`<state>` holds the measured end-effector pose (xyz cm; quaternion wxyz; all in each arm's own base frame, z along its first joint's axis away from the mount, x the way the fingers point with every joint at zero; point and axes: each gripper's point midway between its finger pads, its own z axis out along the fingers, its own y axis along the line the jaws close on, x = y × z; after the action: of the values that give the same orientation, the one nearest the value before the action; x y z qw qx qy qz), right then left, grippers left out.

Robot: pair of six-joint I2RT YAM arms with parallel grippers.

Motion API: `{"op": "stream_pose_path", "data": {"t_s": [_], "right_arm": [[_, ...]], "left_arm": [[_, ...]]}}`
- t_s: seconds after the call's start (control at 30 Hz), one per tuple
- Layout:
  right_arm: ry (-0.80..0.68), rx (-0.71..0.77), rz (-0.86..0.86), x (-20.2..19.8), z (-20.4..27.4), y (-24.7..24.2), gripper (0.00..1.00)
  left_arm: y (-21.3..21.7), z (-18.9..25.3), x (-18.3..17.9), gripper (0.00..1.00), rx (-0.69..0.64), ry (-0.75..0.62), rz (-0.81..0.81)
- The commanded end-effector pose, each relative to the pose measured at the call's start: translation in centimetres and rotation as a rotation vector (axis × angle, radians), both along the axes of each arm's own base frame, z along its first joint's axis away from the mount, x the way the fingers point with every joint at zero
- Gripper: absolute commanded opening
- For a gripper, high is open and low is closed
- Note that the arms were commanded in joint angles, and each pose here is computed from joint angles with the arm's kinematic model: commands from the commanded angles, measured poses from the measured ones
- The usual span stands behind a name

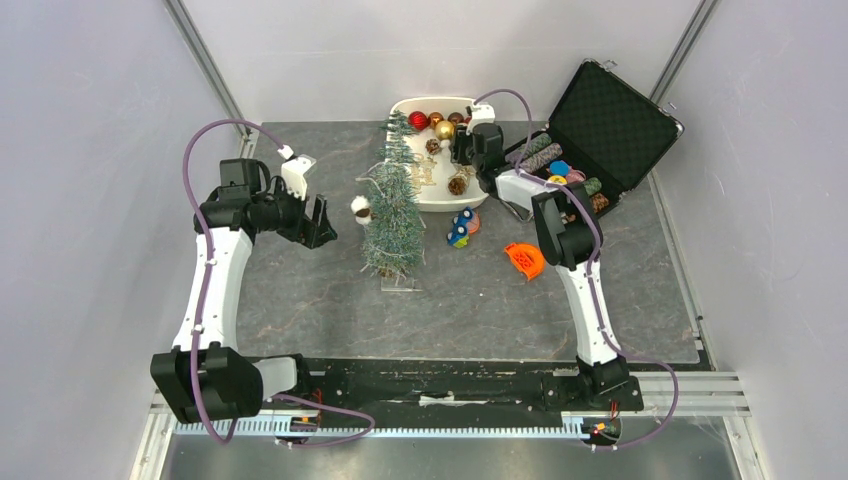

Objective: Decorate the small christmas tree

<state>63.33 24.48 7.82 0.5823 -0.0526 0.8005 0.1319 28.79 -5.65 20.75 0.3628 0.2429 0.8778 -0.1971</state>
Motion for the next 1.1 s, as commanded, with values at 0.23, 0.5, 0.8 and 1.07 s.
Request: {"op": "stream_pose_path", "data": {"t_s": [0.23, 0.5, 0.8, 1.07], "right_arm": [[-0.025, 0.055, -0.015, 1.4, 0.5, 1.4, 0.37], [-0.083, 0.055, 0.051, 0.0, 3.7, 1.5, 0.00], [-0.117, 0.063, 0.348, -8.6, 11.1, 2.6, 0.00], [0.033, 0.054, 0.441, -13.1, 9.4, 1.7, 0.00]], "left_arm": [[-0.5, 0.6, 0.2, 0.87, -0.047, -0.016, -0.008], [-0.5, 0.7, 0.2, 0.87, -0.048, -0.020, -0.007], [-0.6, 1.1, -0.1, 0.87, -0.055, -0.029, -0.014], [-0.7, 1.1, -0.2, 0.87, -0.060, -0.031, -0.020]]}}
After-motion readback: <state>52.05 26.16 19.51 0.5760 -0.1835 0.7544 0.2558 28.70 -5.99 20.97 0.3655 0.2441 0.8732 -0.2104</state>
